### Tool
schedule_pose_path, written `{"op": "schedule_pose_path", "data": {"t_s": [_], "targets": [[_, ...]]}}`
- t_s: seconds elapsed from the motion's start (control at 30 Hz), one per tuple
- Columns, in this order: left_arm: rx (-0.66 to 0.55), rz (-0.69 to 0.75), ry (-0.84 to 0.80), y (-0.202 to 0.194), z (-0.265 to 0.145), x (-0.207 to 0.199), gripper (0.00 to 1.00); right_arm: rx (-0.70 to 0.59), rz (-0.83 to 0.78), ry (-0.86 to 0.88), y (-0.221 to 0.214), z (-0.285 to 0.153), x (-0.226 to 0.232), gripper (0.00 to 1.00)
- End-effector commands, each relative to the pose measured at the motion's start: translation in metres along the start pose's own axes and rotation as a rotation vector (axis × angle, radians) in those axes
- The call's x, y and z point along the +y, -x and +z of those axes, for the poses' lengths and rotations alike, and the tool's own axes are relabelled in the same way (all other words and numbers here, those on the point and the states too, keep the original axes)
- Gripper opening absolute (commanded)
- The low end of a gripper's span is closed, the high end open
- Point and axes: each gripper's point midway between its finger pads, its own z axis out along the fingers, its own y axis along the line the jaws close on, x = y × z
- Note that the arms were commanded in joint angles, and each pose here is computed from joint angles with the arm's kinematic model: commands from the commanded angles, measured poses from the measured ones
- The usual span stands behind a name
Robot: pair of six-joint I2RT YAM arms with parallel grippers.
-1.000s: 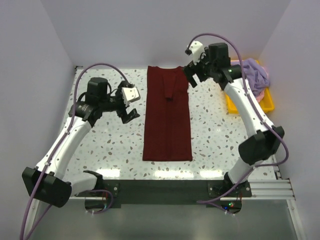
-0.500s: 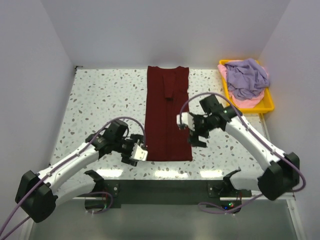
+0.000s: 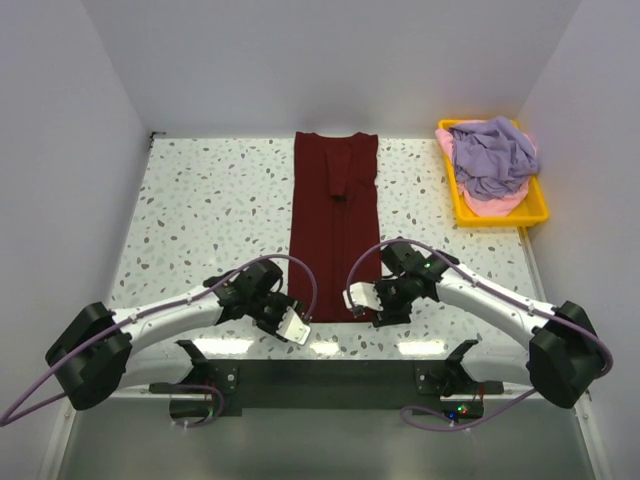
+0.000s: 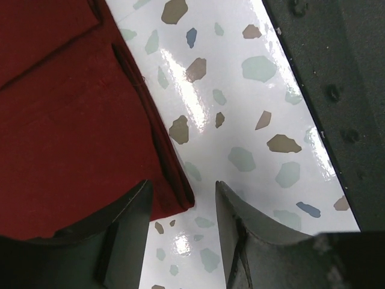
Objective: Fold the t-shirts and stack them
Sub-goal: Fold the tshirt
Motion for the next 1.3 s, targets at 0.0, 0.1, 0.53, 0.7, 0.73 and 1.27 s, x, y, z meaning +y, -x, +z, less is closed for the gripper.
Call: {"op": "schedule_pose_path", "data": {"t_s": [0.0,0.1,0.53,0.7,0.73,1.27], "targets": [[-0.01,0.051,0.034,0.002,0.005,0.013,0.5,0.003,-0.089,-0.054,0.004,0.01,-0.021,0.58],[0.025,0.064,0.04,-0.008,0.009,0.014,0.49,0.035,-0.111,-0.03,-0.005,0.022,-0.02,0.54],[0.063,0.047,-0.026,-0.026,0.022,-0.004,0.32,0.075,-0.139,0.021,-0.013,0.05,-0.008,0.5],[0.062,0.046,-0.027,-0.026,0.023,-0.004,0.19,0.119,-0.124,0.01,-0.022,0.055,-0.01,0.39],[0.064,0.046,-0.028,-0.027,0.022,-0.005,0.15,0.126,-0.117,0.007,-0.024,0.056,-0.01,0.36],[-0.066,0.135,-0.113,0.056,-0.009,-0.047,0.0,0.04,-0.124,0.038,0.024,0.007,0.049,0.0]]}}
